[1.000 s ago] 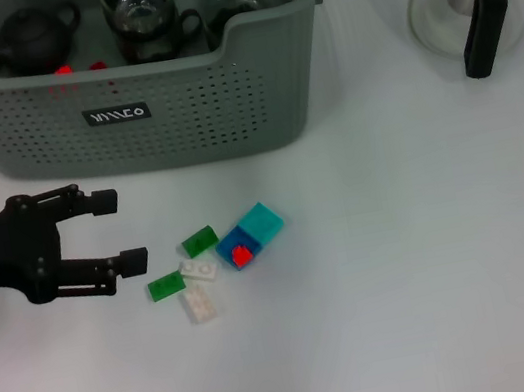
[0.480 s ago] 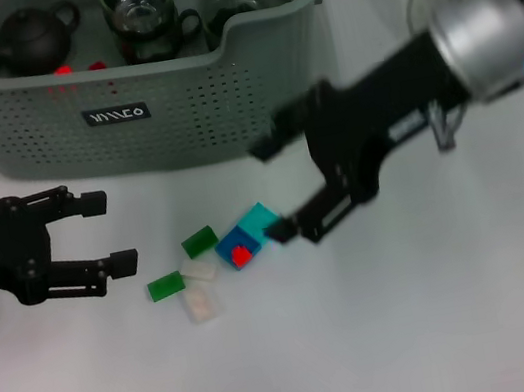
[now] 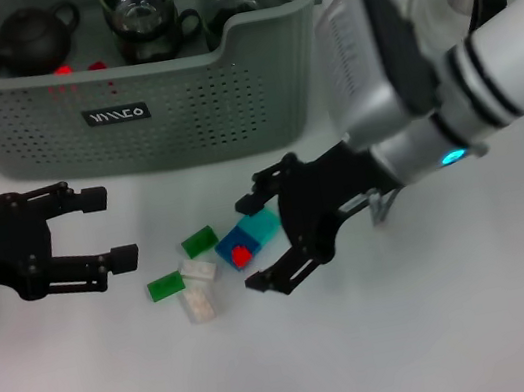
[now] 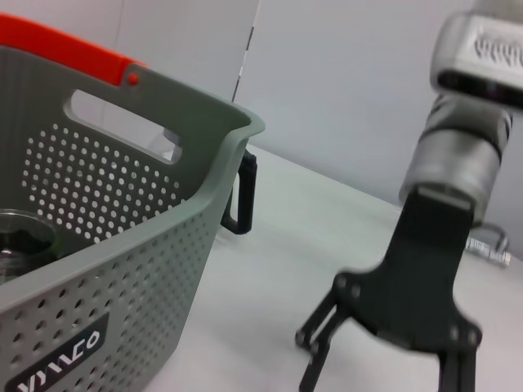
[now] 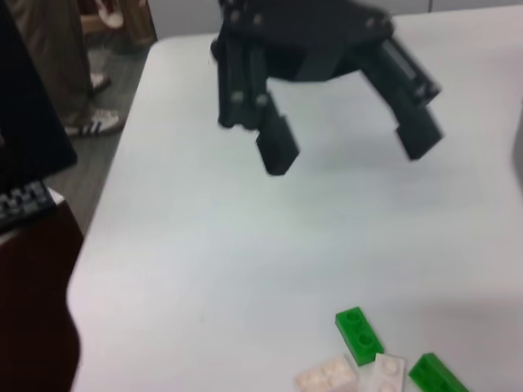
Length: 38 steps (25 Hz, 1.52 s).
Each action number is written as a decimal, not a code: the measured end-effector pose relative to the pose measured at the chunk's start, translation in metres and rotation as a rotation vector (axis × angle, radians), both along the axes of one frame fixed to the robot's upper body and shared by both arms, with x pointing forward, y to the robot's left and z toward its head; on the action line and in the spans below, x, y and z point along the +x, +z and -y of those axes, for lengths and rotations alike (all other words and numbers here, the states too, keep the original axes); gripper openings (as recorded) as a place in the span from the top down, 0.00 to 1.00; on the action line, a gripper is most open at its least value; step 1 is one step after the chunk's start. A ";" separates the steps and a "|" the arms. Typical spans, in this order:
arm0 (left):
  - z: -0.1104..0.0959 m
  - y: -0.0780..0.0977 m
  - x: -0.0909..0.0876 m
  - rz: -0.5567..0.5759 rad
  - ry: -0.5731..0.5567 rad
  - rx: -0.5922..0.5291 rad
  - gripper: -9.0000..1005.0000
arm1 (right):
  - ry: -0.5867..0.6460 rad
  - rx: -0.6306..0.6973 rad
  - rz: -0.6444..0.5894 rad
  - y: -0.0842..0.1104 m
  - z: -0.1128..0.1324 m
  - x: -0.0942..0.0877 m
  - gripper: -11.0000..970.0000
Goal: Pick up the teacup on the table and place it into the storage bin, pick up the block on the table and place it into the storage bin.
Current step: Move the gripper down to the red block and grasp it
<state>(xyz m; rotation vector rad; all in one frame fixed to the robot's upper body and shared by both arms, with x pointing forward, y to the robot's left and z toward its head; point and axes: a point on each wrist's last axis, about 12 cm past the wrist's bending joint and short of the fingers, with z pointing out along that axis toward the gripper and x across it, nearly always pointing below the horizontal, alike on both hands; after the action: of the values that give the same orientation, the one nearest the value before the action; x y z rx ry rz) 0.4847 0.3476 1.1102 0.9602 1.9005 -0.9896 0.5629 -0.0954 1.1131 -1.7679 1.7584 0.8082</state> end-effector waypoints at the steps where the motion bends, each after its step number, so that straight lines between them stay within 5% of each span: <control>1: 0.000 0.000 0.000 0.000 0.000 -0.001 0.08 | 0.006 -0.006 0.017 -0.003 -0.004 -0.001 0.03; 6: 0.002 -0.001 0.000 -0.004 0.001 -0.006 0.08 | 0.026 -0.046 0.081 -0.015 -0.017 -0.006 0.04; 19: 0.001 -0.003 -0.002 -0.013 0.010 -0.008 0.08 | 0.013 -0.084 0.184 -0.030 -0.031 -0.011 0.30; 38: 0.003 -0.004 0.000 -0.017 0.010 -0.009 0.09 | 0.005 -0.094 0.185 -0.036 -0.032 -0.012 0.57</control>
<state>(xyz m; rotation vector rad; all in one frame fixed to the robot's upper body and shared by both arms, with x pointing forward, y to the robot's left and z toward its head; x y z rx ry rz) 0.4845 0.3448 1.1062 0.9391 1.9117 -1.0019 0.5509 -0.0636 1.0771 -1.8451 1.6941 0.5517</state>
